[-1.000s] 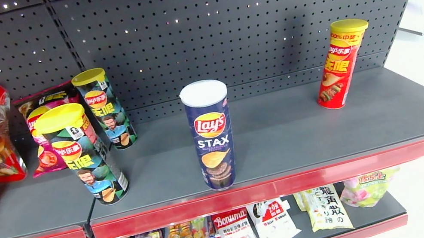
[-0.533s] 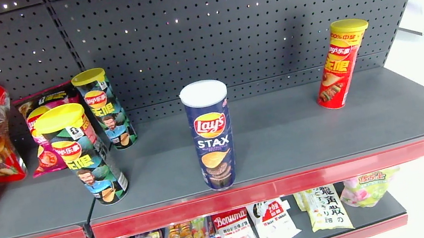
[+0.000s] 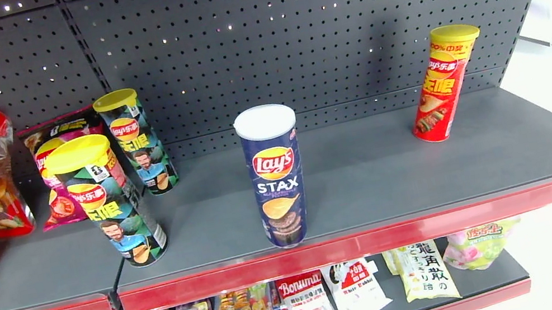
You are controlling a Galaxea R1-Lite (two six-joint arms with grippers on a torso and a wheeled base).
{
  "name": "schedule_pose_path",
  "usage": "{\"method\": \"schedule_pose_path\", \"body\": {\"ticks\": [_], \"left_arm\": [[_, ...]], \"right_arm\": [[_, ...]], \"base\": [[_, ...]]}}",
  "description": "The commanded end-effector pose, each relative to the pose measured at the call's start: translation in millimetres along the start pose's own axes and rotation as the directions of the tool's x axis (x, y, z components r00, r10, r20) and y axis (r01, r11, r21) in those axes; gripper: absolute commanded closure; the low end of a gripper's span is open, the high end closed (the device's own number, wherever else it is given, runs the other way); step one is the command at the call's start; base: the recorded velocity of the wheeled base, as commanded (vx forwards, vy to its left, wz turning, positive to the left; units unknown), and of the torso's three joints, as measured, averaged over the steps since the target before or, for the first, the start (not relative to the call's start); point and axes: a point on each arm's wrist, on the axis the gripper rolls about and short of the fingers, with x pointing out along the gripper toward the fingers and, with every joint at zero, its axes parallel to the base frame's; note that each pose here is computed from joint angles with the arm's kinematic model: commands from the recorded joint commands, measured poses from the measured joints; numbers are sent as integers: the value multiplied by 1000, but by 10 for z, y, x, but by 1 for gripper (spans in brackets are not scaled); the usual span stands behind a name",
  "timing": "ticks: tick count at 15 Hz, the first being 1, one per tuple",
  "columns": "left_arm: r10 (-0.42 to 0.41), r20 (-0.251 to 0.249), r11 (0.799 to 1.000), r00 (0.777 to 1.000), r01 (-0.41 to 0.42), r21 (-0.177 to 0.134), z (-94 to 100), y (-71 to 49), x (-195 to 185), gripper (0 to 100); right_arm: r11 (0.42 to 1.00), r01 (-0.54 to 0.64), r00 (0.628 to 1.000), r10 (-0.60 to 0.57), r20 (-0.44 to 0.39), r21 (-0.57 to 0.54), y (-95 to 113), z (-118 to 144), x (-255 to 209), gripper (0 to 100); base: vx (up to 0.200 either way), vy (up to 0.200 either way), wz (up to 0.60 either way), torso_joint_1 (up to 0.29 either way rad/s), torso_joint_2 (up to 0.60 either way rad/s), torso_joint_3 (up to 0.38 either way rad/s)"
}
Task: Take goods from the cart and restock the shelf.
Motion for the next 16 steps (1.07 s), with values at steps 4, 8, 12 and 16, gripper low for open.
{"method": "schedule_pose_path", "body": {"ticks": [4, 8, 12, 16], "left_arm": [[-12, -8, 1000, 1000, 12, -2, 0, 1, 40, 100], [-14, -8, 1000, 1000, 14, -1, 0, 0, 40, 100], [-69, -36, 998, 997, 69, -5, 101, -2, 170, 100], [-98, -43, 995, 994, 98, -3, 435, 19, 533, 100]], "right_arm": [[1000, -4, 1000, 4, -5, -2, -1, -1, 3, 0], [1000, -4, 1000, 4, -5, -2, -1, -1, 3, 0], [1000, -2, 1000, 2, -5, 1, -1, -1, 3, 0], [1000, -2, 1000, 2, -5, 2, -1, -1, 3, 0]], "base": [[0, 0, 0, 0, 0, 0], [0, 0, 0, 0, 0, 0], [0, 0, 0, 0, 0, 0], [0, 0, 0, 0, 0, 0]]}}
